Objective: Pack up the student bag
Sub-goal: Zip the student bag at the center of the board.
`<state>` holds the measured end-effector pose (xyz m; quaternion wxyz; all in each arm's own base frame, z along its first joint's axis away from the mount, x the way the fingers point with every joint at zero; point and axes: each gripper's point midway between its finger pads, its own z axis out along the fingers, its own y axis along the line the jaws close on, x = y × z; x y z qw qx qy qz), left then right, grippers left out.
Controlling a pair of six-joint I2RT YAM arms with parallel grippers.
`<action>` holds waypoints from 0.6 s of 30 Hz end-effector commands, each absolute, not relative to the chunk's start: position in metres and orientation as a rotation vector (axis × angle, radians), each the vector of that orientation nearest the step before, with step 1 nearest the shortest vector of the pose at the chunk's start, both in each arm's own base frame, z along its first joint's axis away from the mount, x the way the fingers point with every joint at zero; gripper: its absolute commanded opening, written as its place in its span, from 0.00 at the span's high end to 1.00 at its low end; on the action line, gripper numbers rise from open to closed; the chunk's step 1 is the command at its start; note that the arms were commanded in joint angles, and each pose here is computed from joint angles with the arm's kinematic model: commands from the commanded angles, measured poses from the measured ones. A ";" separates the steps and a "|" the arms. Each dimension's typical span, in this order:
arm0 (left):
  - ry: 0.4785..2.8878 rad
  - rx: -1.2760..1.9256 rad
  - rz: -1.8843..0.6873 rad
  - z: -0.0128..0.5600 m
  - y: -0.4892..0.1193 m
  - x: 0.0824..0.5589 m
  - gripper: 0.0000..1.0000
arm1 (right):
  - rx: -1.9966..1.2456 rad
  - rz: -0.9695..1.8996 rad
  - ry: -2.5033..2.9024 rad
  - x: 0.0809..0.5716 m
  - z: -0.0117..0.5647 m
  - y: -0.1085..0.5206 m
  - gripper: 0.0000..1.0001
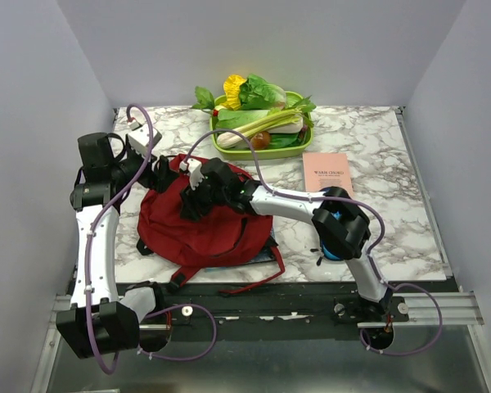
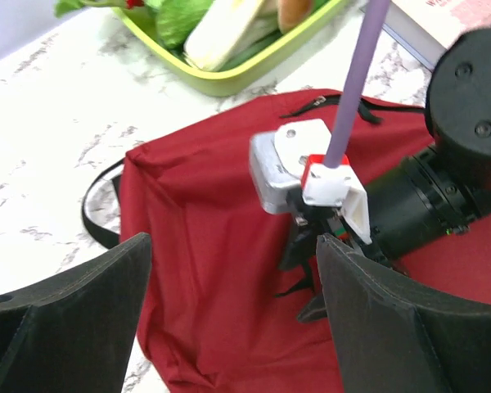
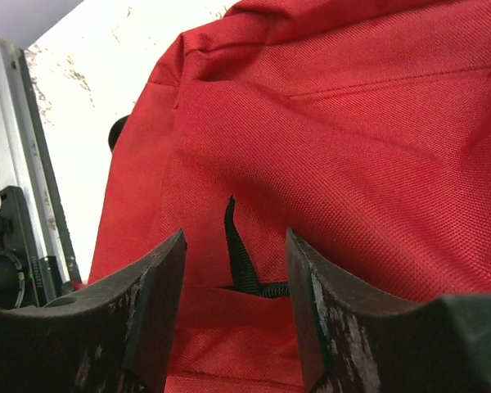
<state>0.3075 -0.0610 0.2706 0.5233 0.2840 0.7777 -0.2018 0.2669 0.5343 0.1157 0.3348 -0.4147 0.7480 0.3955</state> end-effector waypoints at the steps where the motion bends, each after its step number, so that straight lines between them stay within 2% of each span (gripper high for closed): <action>1: 1.832 0.605 -0.358 0.296 -0.046 0.320 0.12 | -1.077 0.958 1.997 0.273 0.098 0.537 0.42; 4: 1.856 0.620 -0.359 0.294 -0.047 0.313 0.12 | -1.057 0.933 2.014 0.277 0.095 0.537 0.53; 5: 1.878 0.624 -0.366 0.289 -0.047 0.310 0.12 | -1.049 0.927 2.015 0.279 0.096 0.536 0.62; 7: 1.890 0.656 -0.362 0.283 -0.047 0.306 0.12 | -1.027 0.914 2.013 0.282 0.100 0.534 0.72; 8: 1.905 0.669 -0.371 0.279 -0.048 0.301 0.12 | -1.013 0.917 1.994 0.283 0.112 0.533 0.85; 11: 1.919 0.790 -0.427 0.262 -0.057 0.285 0.12 | -0.965 0.918 1.965 0.288 0.134 0.528 0.99; 18: 1.917 1.065 -0.598 0.230 -0.077 0.233 0.14 | -0.845 1.050 1.900 0.296 0.177 0.518 0.99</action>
